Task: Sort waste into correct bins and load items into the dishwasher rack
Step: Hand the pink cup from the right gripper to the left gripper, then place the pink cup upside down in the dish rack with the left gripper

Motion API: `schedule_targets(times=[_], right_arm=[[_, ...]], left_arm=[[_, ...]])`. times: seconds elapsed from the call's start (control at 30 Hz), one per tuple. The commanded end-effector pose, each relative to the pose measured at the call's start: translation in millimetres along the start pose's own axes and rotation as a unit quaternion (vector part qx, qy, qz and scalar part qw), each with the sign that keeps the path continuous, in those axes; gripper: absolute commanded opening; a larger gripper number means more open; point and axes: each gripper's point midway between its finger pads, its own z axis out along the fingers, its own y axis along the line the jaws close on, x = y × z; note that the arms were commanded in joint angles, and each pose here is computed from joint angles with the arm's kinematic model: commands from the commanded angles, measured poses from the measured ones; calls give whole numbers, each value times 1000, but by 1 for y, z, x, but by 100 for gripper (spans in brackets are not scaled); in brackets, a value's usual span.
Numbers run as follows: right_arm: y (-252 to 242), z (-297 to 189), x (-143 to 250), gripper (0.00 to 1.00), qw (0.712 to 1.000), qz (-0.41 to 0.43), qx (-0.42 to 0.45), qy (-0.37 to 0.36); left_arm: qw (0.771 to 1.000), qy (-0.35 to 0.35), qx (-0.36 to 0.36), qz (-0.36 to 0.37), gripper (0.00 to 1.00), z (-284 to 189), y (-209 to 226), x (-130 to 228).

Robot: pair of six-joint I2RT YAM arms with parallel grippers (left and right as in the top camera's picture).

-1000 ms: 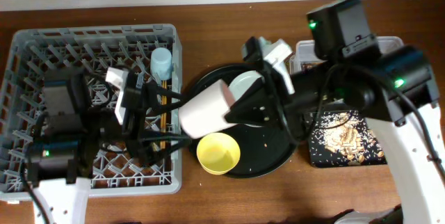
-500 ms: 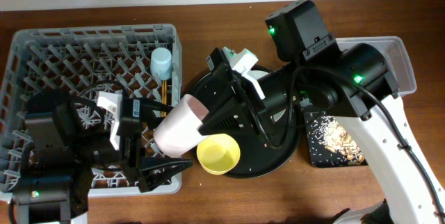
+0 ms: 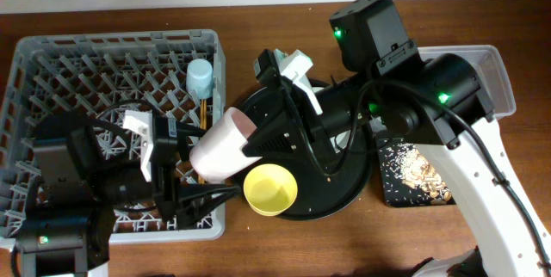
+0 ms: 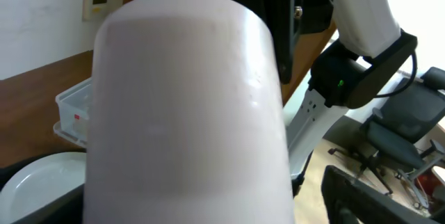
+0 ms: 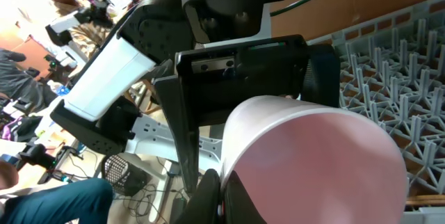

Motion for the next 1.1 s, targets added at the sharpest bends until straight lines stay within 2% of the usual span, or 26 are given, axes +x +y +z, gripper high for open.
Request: schedule_targets(times=[0.0, 0.13, 0.17, 0.27, 0.33, 0.37, 0.4, 0.47, 0.5, 0.67, 0.87, 1.07], right_arm=[[3, -2, -1, 4, 1000, -11, 14, 0], [-1, -2, -1, 4, 1000, -14, 25, 1], [-1, -2, -1, 5, 1000, -14, 25, 1], [-2, -5, -2, 16, 999, -12, 30, -1], [-6, -23, -6, 24, 998, -13, 56, -18], [-12, -40, -8, 24, 996, -9, 81, -32], [-17, -47, -7, 23, 995, 6, 94, -37], [-42, -60, 7, 4, 985, 61, 159, -20], [-51, -61, 17, 4, 980, 81, 183, -2], [-65, -47, 25, 4, 980, 102, 168, 17], [-39, -7, 19, 4, 991, 52, 114, 40], [-27, -2, 40, 4, 989, 76, 99, 77]], left_arm=[[1000, -2, 5, 8, 78, 0, -6, -3], [1000, -2, 5, 8, 58, 0, -6, -3], [1000, -2, 5, 8, 56, 0, -6, -3], [1000, -2, 5, 8, 54, 0, -6, -3], [1000, -2, 5, 8, 54, 0, -6, -3], [1000, -2, 5, 8, 53, 0, -6, -3], [1000, -2, 5, 8, 53, 0, -6, -3], [1000, -2, 5, 8, 53, 0, -6, -3], [1000, -2, 5, 8, 52, 0, -6, -3], [1000, -3, 5, 8, 52, 0, -6, -3], [1000, 0, -6, 5, 53, 0, -2, -2], [1000, 0, -8, 8, 53, 0, -2, -2]])
